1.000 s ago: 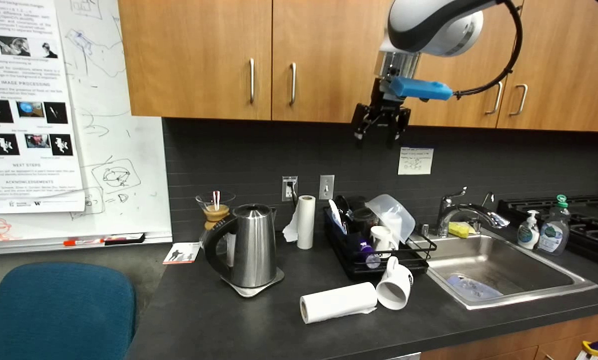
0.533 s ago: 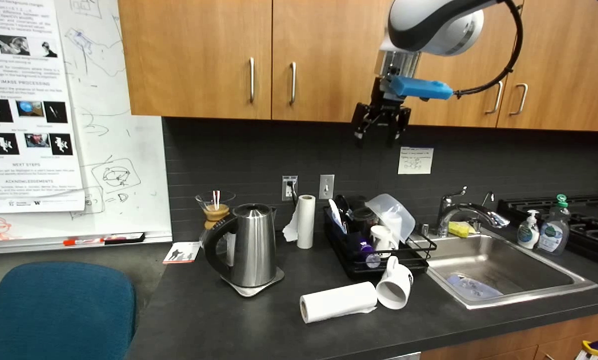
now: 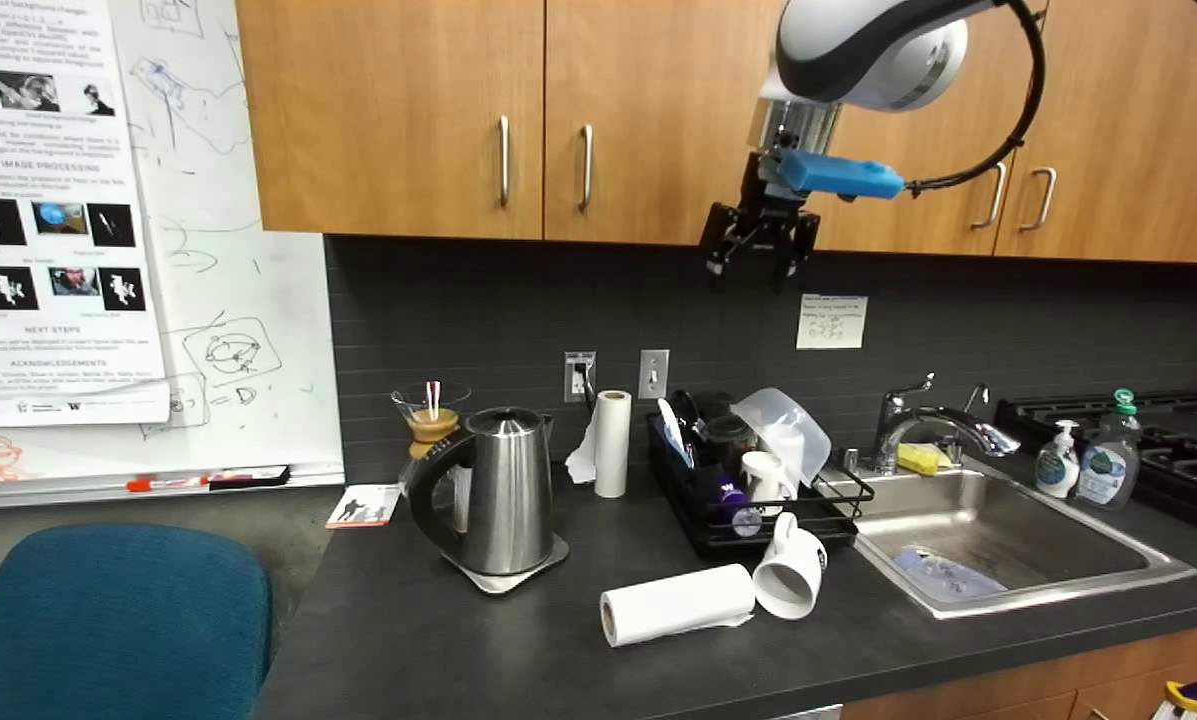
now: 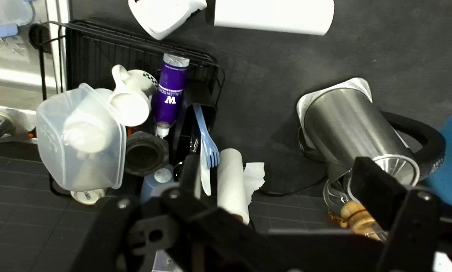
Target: Open the door to the cupboard
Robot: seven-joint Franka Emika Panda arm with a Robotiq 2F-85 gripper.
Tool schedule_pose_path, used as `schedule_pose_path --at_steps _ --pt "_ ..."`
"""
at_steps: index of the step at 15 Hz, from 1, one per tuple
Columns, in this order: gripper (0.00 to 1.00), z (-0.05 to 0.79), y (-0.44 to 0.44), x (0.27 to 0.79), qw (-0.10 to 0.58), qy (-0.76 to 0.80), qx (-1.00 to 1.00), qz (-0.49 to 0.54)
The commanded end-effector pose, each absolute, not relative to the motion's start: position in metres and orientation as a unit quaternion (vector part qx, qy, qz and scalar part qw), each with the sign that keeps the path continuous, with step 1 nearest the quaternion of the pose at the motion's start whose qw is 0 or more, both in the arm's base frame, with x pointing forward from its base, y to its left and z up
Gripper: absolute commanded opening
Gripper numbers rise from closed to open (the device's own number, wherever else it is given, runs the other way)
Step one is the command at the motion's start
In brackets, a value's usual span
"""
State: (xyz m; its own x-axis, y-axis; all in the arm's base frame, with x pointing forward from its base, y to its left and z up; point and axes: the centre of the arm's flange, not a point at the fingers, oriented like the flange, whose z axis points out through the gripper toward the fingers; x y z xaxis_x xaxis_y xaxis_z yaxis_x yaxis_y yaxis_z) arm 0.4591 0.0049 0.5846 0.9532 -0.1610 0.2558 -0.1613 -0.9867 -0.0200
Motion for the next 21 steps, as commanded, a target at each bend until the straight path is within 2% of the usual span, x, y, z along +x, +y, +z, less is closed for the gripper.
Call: schedule_pose_path --at_steps 1,5,15,21 --pt "1.0 0.601 0.018 0.467 -0.043 -0.099 0.976 0.189" --pt "1.0 0.612 0.038 0.475 -0.087 -0.118 0.957 0.251" --pt "1.0 0.626 0.058 0.482 -0.091 -0.13 0.916 0.368" --pt "1.0 0.622 0.149 0.492 -0.07 -0.077 0.923 0.371"
